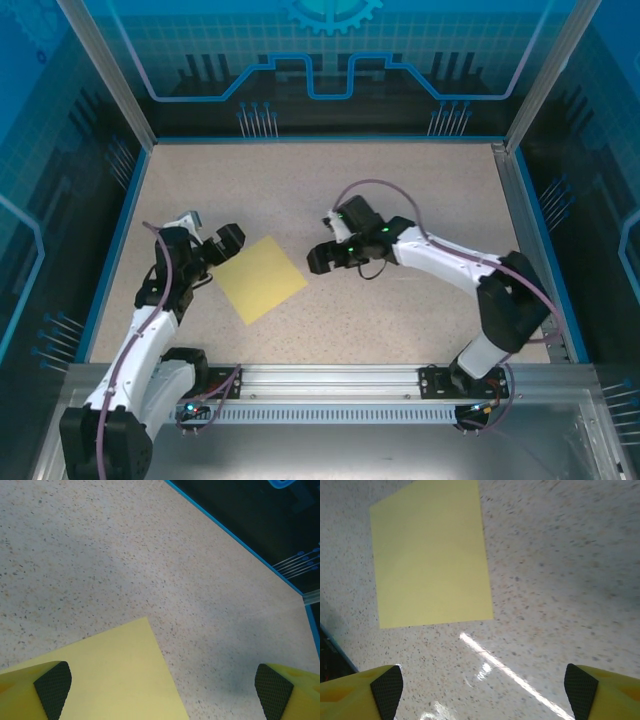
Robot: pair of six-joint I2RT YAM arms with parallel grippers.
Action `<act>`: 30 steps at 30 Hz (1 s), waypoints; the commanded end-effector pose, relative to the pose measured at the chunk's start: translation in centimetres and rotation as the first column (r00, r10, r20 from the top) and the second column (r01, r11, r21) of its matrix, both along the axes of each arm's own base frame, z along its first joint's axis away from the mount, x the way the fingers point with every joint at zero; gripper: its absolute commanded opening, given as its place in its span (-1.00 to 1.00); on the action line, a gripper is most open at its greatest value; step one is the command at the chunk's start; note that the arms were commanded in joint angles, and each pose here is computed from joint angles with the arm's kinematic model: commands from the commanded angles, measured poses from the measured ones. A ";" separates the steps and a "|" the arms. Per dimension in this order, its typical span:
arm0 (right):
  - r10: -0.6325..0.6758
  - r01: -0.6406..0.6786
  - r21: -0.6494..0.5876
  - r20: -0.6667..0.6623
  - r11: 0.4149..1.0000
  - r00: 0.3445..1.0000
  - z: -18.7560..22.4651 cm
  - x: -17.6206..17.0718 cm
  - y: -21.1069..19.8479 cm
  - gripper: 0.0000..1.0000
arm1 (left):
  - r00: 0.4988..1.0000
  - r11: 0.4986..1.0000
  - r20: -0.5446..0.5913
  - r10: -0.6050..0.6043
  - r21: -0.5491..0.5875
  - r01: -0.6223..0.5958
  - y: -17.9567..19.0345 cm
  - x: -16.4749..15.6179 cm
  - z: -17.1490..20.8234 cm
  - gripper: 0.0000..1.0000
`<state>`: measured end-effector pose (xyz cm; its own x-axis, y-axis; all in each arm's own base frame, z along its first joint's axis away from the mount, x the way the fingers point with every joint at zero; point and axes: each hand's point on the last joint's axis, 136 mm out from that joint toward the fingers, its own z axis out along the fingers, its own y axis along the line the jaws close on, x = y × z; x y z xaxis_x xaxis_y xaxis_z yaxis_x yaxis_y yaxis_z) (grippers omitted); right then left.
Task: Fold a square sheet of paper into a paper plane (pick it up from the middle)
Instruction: Move the square sheet of paper to the center of the table.
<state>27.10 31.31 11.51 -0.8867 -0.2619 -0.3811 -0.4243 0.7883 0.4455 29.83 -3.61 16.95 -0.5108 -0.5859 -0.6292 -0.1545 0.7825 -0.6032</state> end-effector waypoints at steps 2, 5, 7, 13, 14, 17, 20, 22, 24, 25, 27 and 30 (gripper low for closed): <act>0.021 -0.021 -0.096 -0.001 0.995 1.000 -0.6 0.0 3.4 0.72 | 0.998 1.000 -0.068 0.009 -0.011 -0.009 0.2 -1.4 -1.0 0.97; 0.059 -0.061 -0.112 -0.022 0.992 0.998 -1.5 0.3 6.0 0.69 | 0.991 0.997 -0.110 0.079 0.020 -0.077 1.4 -1.9 -1.6 0.97; 0.084 -0.090 -0.109 -0.061 0.990 0.995 -2.2 0.3 7.7 0.60 | 0.984 0.993 -0.135 0.117 0.035 -0.114 2.0 -2.2 -1.9 0.97; 0.108 -0.117 -0.071 -0.124 0.991 0.986 -4.4 1.8 12.1 0.54 | 0.942 0.960 -0.194 0.273 0.113 -0.255 4.7 -3.8 -2.8 0.97; 0.107 -0.118 -0.069 -0.140 0.991 0.984 -4.8 2.0 12.7 0.53 | 0.938 0.956 -0.197 0.287 0.119 -0.267 4.9 -4.0 -2.9 0.97; 0.121 -0.130 -0.035 -0.194 0.991 0.973 -6.2 2.1 14.5 0.46 | 0.928 0.948 -0.204 0.312 0.131 -0.290 5.4 -4.4 -3.0 0.97; 0.122 -0.134 -0.041 -0.220 0.990 0.968 -7.7 2.0 15.3 0.46 | 0.929 0.946 -0.191 0.316 0.138 -0.294 5.5 -4.5 -2.7 0.97; 0.124 -0.140 -0.056 -0.225 0.989 0.967 -8.3 1.8 15.3 0.45 | 0.932 0.948 -0.188 0.310 0.138 -0.287 5.4 -4.5 -2.6 0.97; 0.101 -0.128 -0.101 -0.236 0.987 0.967 -9.5 1.8 14.5 0.44 | 0.933 0.949 -0.188 0.307 0.139 -0.284 5.4 -4.5 -2.6 0.97; 0.092 -0.124 -0.124 -0.238 0.984 0.967 -10.1 1.7 14.0 0.43 | 0.935 0.950 -0.187 0.303 0.138 -0.280 5.3 -4.5 -2.6 0.97; 0.053 -0.099 -0.182 -0.244 0.978 0.968 -11.3 1.7 12.4 0.42 | 0.944 0.959 -0.183 0.274 0.125 -0.254 4.9 -4.3 -2.6 0.97; -0.013 -0.045 -0.229 -0.244 0.972 0.970 -12.2 1.9 9.8 0.39 | 0.963 0.977 -0.171 0.208 0.082 -0.196 3.6 -3.7 -2.7 0.97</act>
